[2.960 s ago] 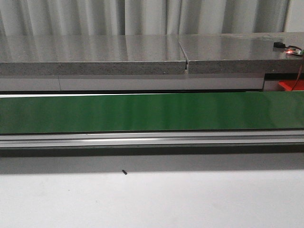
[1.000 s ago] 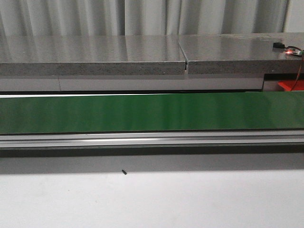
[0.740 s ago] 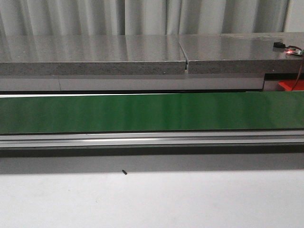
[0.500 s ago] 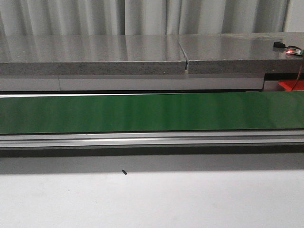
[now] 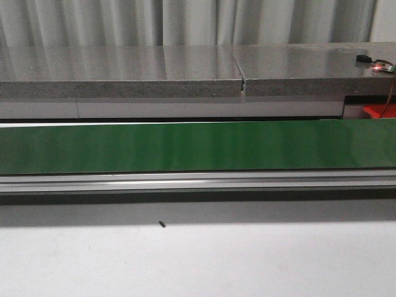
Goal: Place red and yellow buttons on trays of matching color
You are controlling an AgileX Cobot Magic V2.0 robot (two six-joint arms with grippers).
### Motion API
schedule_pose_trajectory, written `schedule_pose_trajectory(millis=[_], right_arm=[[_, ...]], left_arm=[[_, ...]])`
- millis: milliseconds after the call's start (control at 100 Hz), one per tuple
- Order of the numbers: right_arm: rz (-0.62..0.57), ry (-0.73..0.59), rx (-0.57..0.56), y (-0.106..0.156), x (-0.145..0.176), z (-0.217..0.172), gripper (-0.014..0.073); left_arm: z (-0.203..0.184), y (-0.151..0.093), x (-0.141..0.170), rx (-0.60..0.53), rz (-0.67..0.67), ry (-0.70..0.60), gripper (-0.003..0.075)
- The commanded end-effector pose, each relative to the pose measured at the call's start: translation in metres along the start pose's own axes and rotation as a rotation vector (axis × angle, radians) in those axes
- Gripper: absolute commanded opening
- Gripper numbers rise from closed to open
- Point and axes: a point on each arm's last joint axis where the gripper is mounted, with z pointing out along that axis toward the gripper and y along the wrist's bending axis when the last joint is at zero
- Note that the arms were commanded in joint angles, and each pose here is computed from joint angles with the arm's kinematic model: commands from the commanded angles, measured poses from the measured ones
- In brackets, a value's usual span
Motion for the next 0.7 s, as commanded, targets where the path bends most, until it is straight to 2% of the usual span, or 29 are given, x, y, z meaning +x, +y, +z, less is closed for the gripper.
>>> schedule_pose_trajectory(millis=[0,150,320,440,690], right_arm=[[-0.016,-0.115,-0.014,0.002,-0.014,-0.003,-0.0069],[-0.016,-0.115,-0.014,0.002,-0.014,-0.003,-0.0069],[-0.016,-0.114,-0.014,0.002,-0.014,-0.003,-0.0069],[-0.016,-0.114,-0.014,0.002,-0.014,-0.003,-0.0069],[-0.016,-0.114,-0.014,0.002,-0.014,-0.003,-0.0069]], left_arm=[[-0.005,-0.002,-0.013,0.009,-0.004,-0.085,-0.002],[-0.005,0.0,-0.014,-0.017,0.026,-0.106,-0.002],[-0.009,0.005,-0.011,-0.056,0.028,-0.282,-0.002],[-0.009,0.009,0.003,-0.075,-0.038,-0.372,-0.002],[-0.013,0.014,0.037,-0.106,-0.023,-0.496,-0.002]])
